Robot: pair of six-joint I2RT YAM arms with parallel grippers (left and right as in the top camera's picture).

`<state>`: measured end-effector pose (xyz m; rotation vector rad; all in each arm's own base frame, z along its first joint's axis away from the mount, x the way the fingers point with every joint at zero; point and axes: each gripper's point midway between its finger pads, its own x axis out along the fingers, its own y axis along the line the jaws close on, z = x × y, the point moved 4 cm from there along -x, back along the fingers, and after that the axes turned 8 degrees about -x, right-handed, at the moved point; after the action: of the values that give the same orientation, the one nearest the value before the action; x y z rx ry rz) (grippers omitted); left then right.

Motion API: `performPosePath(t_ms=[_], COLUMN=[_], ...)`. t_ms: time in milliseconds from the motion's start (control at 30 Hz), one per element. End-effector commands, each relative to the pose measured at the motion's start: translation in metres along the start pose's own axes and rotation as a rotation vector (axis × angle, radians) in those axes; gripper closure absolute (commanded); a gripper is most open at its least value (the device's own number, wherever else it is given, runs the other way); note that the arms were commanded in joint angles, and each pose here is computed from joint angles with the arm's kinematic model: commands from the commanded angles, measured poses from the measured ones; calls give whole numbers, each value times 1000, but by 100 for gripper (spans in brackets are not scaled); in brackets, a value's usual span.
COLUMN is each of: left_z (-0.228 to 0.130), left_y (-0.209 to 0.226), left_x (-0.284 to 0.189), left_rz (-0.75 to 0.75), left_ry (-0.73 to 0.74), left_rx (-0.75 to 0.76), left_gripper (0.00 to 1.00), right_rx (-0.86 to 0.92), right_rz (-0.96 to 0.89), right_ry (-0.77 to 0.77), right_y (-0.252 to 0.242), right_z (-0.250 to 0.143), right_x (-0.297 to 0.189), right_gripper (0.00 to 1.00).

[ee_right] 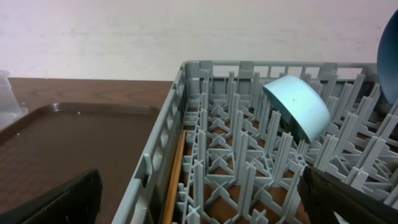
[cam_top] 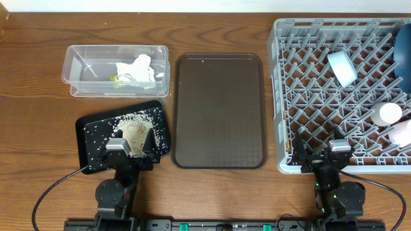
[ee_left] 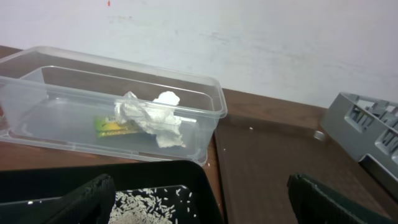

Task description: Sort waste into correct bins and load items into the dishwasher rack

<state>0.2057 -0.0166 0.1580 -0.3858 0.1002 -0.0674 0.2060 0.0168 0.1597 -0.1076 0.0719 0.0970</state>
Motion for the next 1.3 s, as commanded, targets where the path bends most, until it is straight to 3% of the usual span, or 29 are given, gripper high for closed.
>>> performPosePath(t_ms=[0,1267], left_z=[-5,-16], left_y=[5,10], left_x=[0,0], left_rz=[28,49], left_ry=[19,73], left_rx=[9,9], left_gripper=[9,9], right_rx=[-8,-9], right_rz=[2,2], right_ry=[-4,-4], right_y=[1,1], right_z=[0,0], right_x=[0,0], right_gripper=[1,1])
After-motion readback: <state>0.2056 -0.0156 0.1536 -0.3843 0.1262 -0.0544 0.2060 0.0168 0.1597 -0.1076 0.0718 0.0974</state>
